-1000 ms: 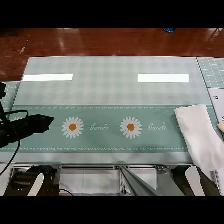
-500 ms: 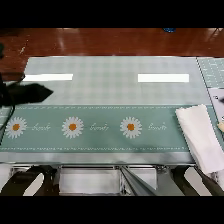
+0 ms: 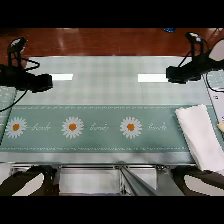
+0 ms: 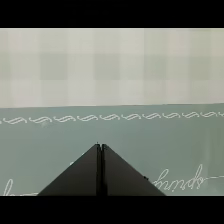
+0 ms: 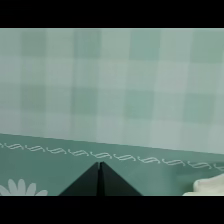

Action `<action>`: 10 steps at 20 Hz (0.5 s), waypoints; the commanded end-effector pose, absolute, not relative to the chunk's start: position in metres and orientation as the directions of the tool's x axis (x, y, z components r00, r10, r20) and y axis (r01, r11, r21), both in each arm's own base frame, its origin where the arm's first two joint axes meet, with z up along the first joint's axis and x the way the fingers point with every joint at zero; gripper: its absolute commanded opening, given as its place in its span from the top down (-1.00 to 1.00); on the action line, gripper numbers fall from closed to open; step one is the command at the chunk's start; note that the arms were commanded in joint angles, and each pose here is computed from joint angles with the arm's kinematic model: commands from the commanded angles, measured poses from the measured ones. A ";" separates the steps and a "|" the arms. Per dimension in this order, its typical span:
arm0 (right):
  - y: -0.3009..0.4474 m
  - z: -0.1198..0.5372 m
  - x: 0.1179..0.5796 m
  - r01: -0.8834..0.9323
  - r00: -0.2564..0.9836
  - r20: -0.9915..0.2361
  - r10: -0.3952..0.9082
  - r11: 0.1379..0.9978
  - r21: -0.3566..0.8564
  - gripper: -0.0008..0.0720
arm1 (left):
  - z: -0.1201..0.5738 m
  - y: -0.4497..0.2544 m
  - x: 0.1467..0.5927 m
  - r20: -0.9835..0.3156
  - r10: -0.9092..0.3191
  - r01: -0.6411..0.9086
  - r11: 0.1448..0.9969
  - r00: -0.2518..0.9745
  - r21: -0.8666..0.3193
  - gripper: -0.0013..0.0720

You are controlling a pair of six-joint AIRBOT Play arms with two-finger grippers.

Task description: Fold the shirts.

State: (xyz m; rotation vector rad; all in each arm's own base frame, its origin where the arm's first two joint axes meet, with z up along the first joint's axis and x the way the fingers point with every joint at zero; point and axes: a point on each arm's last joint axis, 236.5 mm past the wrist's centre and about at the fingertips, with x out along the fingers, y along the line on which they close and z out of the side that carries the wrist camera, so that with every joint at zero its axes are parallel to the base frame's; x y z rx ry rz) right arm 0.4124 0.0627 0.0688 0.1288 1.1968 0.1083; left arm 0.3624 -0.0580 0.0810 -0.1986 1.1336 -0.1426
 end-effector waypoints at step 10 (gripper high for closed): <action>0.067 0.058 0.417 -0.020 0.347 -0.931 0.111 0.994 0.111 0.92 | 0.064 -0.048 0.360 -0.910 -0.174 -0.018 0.981 0.376 -0.194 0.91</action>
